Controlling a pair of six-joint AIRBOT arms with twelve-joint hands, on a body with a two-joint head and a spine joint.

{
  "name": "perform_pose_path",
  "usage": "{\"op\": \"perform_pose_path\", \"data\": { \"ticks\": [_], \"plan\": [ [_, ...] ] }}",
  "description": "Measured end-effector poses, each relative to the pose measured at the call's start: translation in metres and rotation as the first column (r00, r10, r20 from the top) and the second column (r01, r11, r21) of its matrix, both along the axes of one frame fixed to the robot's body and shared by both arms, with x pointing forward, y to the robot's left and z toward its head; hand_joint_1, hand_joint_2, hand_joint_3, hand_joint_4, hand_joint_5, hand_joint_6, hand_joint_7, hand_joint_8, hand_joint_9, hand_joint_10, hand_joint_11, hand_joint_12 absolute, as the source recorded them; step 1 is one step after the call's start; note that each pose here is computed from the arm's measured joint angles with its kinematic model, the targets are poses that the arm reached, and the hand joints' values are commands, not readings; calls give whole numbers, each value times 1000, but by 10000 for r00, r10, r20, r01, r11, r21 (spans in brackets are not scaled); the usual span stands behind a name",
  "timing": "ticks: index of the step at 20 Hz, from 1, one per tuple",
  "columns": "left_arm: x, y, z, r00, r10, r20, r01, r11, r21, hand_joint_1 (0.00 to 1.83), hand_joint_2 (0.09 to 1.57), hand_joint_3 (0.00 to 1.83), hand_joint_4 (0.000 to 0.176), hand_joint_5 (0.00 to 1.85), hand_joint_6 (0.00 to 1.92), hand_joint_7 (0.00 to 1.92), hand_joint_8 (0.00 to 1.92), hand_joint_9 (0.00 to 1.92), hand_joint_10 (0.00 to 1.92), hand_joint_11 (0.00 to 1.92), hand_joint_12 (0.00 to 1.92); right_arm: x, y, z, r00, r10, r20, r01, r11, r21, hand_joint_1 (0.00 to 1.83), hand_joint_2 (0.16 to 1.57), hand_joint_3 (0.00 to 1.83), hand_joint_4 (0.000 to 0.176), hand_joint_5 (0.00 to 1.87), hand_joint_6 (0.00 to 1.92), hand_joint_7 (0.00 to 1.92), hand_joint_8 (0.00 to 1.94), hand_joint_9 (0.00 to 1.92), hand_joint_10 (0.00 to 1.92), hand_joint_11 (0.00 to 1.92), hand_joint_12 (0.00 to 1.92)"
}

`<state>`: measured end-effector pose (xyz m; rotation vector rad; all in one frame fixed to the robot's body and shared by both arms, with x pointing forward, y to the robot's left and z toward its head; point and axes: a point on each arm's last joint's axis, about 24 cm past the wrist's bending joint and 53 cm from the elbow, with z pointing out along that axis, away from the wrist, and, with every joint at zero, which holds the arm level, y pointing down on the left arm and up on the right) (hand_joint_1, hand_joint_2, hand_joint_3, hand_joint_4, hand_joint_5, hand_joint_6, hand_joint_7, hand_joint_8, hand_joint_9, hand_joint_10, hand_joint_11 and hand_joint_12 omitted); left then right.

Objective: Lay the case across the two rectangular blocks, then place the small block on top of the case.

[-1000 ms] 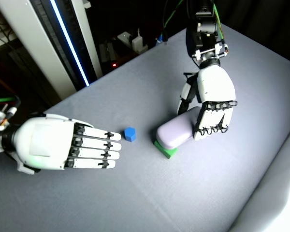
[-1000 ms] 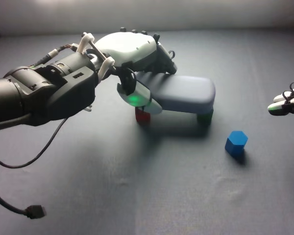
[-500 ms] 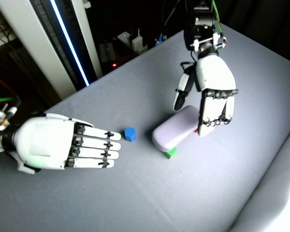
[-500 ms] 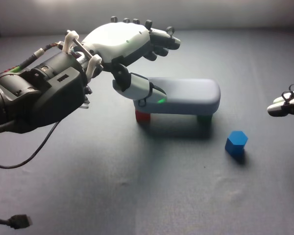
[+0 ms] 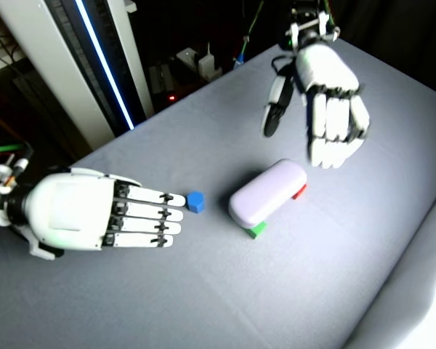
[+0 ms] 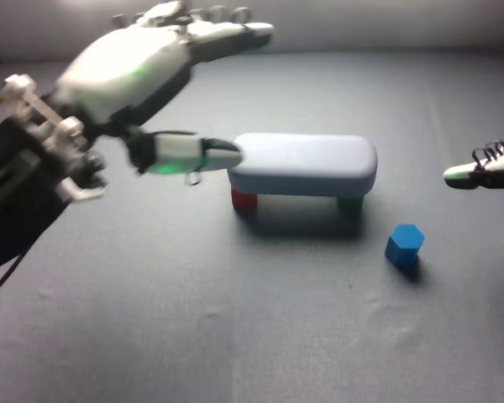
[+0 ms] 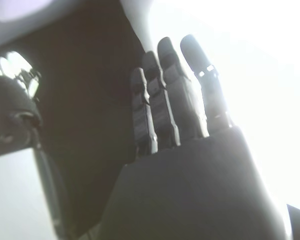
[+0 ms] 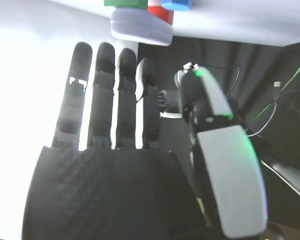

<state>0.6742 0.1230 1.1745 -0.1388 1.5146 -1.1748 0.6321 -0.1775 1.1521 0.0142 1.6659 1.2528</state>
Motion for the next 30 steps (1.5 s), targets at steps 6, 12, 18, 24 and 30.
{"op": "perform_pose_path", "data": {
  "ticks": [6, 12, 18, 24, 30],
  "plan": [
    [-42, 59, 10, 9953, 900, 364, -871, 9935, -731, 977, 1007, 1, 18, 264, 0, 172, 1, 156, 2, 0, 663, 7, 23, 8, 9979, 577, 299, -574, 9983, -119, 673, 1258, 0, 0, 463, 0, 508, 0, 536, 1, 194, 917],
    [-64, 104, 16, 9804, 1911, 487, -1852, 9769, -1067, 913, 997, 0, 36, 260, 5, 168, 0, 138, 0, 0, 641, 15, 60, -8, 9894, 1446, -107, -1450, 9866, -753, 721, 1172, 0, 0, 444, 0, 488, 1, 510, 0, 62, 1155],
    [-64, 109, 15, 9778, 2058, 401, -1999, 9727, -1181, 924, 996, 0, 20, 253, 1, 150, 0, 99, 0, 0, 601, 23, 74, -28, 9834, 1741, -518, -1804, 9688, -1697, 876, 1128, 0, 0, 491, 9, 666, 26, 780, 65, 374, 1191],
    [-64, 107, 13, 9791, 2001, 355, -1944, 9732, -1231, 925, 990, 0, 5, 262, 0, 165, 2, 127, 7, 0, 718, 29, 87, -34, 9811, 1895, -396, -1936, 9558, -2214, 937, 1088, 0, 0, 526, 4, 722, 21, 817, 96, 385, 1292],
    [-65, 105, 11, 9798, 1977, 293, -1926, 9731, -1266, 926, 997, 4, 0, 296, 5, 202, 6, 173, 11, 0, 853, 34, 88, -43, 9835, 1716, -565, -1802, 9541, -2391, 1024, 1086, 1, 0, 660, 10, 793, 19, 833, 118, 353, 1352]
  ]
}}
